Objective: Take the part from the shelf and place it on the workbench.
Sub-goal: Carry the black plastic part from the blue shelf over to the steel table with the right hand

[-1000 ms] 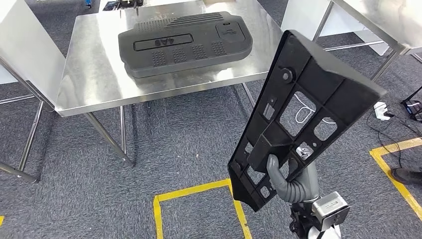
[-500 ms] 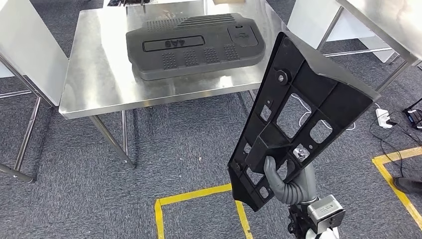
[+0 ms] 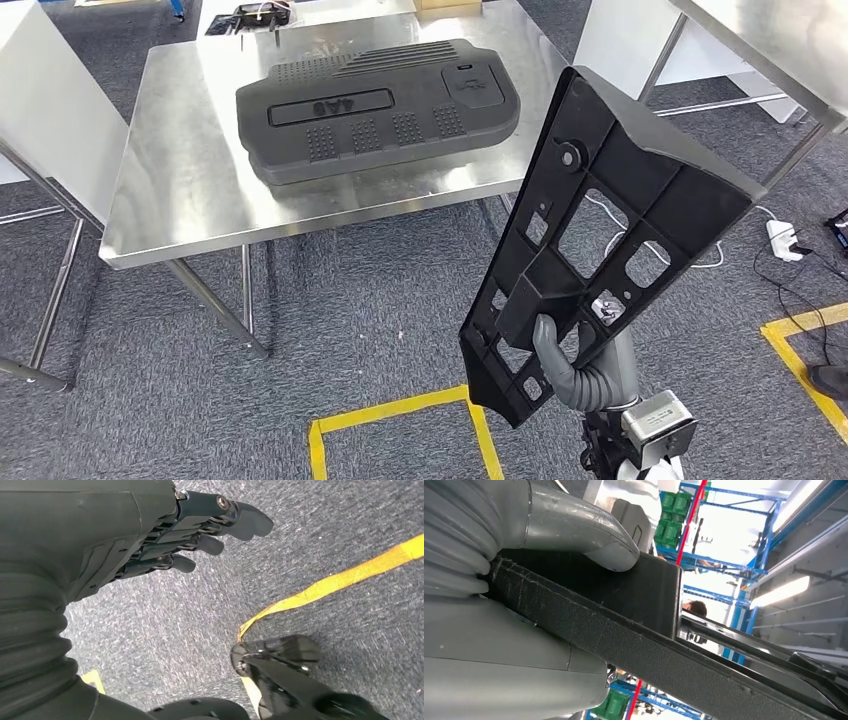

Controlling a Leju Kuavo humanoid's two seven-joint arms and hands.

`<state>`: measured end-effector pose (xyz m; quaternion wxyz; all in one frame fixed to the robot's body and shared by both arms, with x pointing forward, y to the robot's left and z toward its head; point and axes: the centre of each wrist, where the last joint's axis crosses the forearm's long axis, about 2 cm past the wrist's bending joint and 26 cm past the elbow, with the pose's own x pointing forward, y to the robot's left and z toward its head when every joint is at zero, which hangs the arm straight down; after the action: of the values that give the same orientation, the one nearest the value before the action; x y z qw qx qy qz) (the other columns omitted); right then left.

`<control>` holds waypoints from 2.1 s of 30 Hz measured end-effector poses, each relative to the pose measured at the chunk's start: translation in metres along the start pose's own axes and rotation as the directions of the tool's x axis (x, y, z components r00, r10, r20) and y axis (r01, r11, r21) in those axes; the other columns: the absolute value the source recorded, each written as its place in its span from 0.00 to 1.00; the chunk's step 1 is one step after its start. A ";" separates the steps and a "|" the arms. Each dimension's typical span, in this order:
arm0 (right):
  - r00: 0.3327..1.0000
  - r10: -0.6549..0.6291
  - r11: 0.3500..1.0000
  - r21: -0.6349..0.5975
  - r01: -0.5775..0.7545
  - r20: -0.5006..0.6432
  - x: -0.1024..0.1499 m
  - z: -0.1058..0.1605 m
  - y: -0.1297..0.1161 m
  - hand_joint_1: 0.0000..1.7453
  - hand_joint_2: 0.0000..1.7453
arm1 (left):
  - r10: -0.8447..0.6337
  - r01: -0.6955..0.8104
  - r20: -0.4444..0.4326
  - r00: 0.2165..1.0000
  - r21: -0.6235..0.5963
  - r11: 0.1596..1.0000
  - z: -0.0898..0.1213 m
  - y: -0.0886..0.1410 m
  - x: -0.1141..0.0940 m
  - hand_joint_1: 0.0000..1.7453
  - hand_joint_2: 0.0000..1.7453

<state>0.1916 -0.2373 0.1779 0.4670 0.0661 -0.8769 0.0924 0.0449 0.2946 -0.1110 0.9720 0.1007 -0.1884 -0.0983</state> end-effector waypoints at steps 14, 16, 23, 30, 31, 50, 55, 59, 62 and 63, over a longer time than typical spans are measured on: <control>1.000 0.016 1.000 0.004 -0.016 0.004 0.001 0.003 -0.001 1.00 1.00 | 0.004 -0.004 -0.010 1.000 0.008 1.000 0.001 0.001 -0.004 0.00 1.00; 1.000 0.028 1.000 0.008 -0.028 0.006 0.001 0.003 -0.002 1.00 1.00 | 0.005 -0.004 -0.008 1.000 0.007 1.000 0.001 0.001 -0.004 0.00 1.00; 0.991 0.128 0.992 0.019 -0.128 0.042 0.003 -0.013 -0.015 1.00 1.00 | 0.006 -0.006 -0.002 1.000 -0.002 1.000 0.001 -0.002 -0.001 0.00 1.00; 0.976 0.192 0.981 0.016 -0.194 0.100 0.008 -0.038 -0.029 1.00 1.00 | 0.007 -0.007 0.014 1.000 -0.005 1.000 0.000 -0.002 0.001 0.00 1.00; 0.975 0.196 0.980 0.015 -0.199 0.104 0.008 -0.039 -0.031 1.00 1.00 | 0.008 -0.007 0.015 1.000 -0.006 1.000 0.000 -0.002 0.001 0.00 1.00; 0.930 0.328 0.944 -0.032 -0.328 0.163 0.020 -0.055 -0.063 1.00 1.00 | 0.012 -0.012 0.017 1.000 -0.018 1.000 0.001 -0.006 0.002 0.00 1.00; 0.908 0.380 0.925 -0.053 -0.377 0.178 0.025 -0.059 -0.073 1.00 1.00 | 0.017 -0.017 0.019 1.000 -0.027 0.999 0.001 -0.009 0.003 0.00 1.00; 0.891 0.414 0.910 -0.069 -0.408 0.189 0.029 -0.062 -0.077 1.00 1.00 | 0.017 -0.017 0.019 1.000 -0.028 0.999 0.001 -0.008 0.004 0.00 1.00; 0.883 0.428 0.904 -0.079 -0.420 0.192 0.031 -0.064 -0.079 1.00 1.00 | 0.019 -0.019 0.012 1.000 -0.029 0.999 0.001 -0.008 0.003 0.00 1.00; 0.882 0.430 0.903 -0.081 -0.422 0.191 0.031 -0.065 -0.080 1.00 1.00 | 0.019 -0.019 0.008 1.000 -0.029 0.999 0.001 -0.009 0.002 0.00 1.00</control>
<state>0.2426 -0.3016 0.2472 0.3438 -0.1275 -0.9148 0.1692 0.0448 0.2857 -0.1110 0.9734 0.0842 -0.1919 -0.0921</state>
